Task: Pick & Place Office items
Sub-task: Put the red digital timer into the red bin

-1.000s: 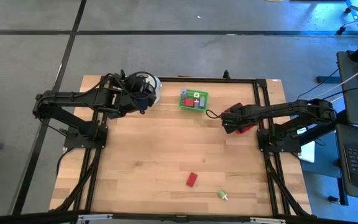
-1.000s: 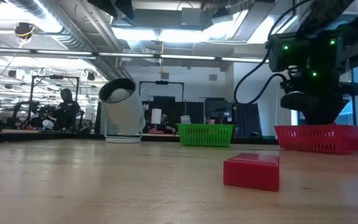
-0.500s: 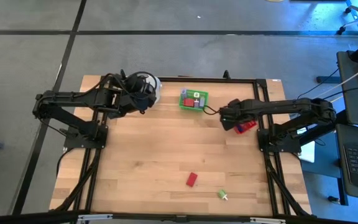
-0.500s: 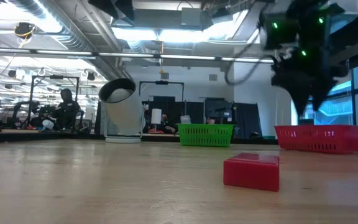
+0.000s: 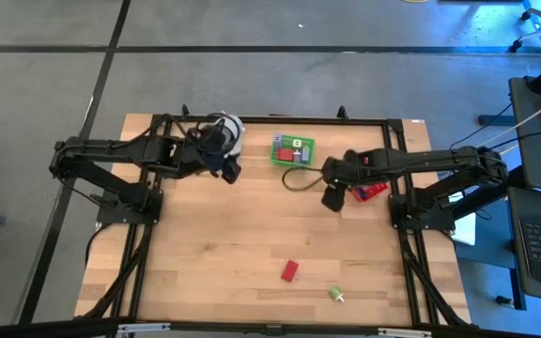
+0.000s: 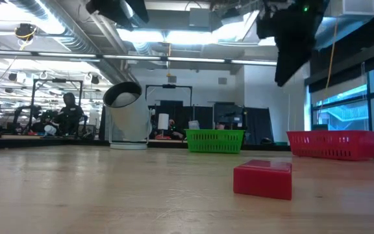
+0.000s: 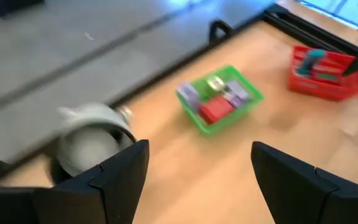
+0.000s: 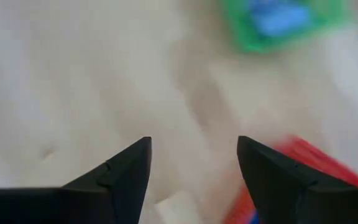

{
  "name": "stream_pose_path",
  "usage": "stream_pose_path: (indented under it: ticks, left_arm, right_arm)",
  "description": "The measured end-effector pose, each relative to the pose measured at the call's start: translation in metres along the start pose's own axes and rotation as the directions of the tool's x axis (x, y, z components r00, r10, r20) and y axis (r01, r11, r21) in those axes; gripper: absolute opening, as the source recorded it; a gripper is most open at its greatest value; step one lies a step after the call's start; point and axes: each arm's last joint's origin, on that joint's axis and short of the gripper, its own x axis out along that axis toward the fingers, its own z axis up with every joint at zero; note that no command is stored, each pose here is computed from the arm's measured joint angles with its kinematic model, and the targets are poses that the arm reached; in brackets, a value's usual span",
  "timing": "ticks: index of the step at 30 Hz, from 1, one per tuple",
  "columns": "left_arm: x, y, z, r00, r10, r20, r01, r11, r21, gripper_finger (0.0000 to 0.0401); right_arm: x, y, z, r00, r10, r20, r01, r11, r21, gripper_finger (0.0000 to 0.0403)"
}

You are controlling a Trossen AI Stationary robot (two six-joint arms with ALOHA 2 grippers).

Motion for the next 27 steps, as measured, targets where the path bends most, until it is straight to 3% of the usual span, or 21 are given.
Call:
stream_pose_path:
  ticks: [3, 7, 11, 15, 21, 27]
  left_arm:
    - [-0.001, -0.006, -0.01, 0.998, -0.042, -0.041, 0.039, 0.996, -0.081, 0.0278]
    - [-0.002, -0.016, -0.024, 0.995, -0.082, -0.05, 0.07, 0.975, -0.211, 0.0278]
    - [-0.009, -0.028, -0.036, 0.986, -0.154, -0.063, 0.129, 0.946, -0.298, 0.0278]
    - [-0.019, -0.044, -0.048, 0.979, -0.198, -0.036, 0.176, 0.929, -0.324, 0.0278]
    - [-0.038, -0.067, -0.059, 0.961, -0.27, 0.066, 0.273, 0.871, -0.41, 0.0278]
    - [-0.056, -0.083, -0.072, 0.938, -0.319, 0.135, 0.346, 0.831, -0.437, 0.0278]
  right_arm:
    - [-0.002, 0.016, -0.001, 0.987, 0.159, -0.01, -0.157, 0.963, -0.22, 0.0234]
    - [0.0, 0.038, -0.002, 0.945, 0.324, -0.037, -0.305, 0.838, -0.452, 0.0233]
    - [0.005, 0.062, -0.006, 0.909, 0.412, -0.068, -0.369, 0.713, -0.596, 0.0242]
    - [0.019, 0.09, -0.009, 0.881, 0.466, -0.085, -0.383, 0.594, -0.707, 0.0262]
    - [0.055, 0.139, -0.013, 0.83, 0.552, -0.075, -0.351, 0.415, -0.84, 0.0295]
    - [0.089, 0.174, -0.029, 0.748, 0.638, -0.183, -0.419, 0.241, -0.876, 0.0296]
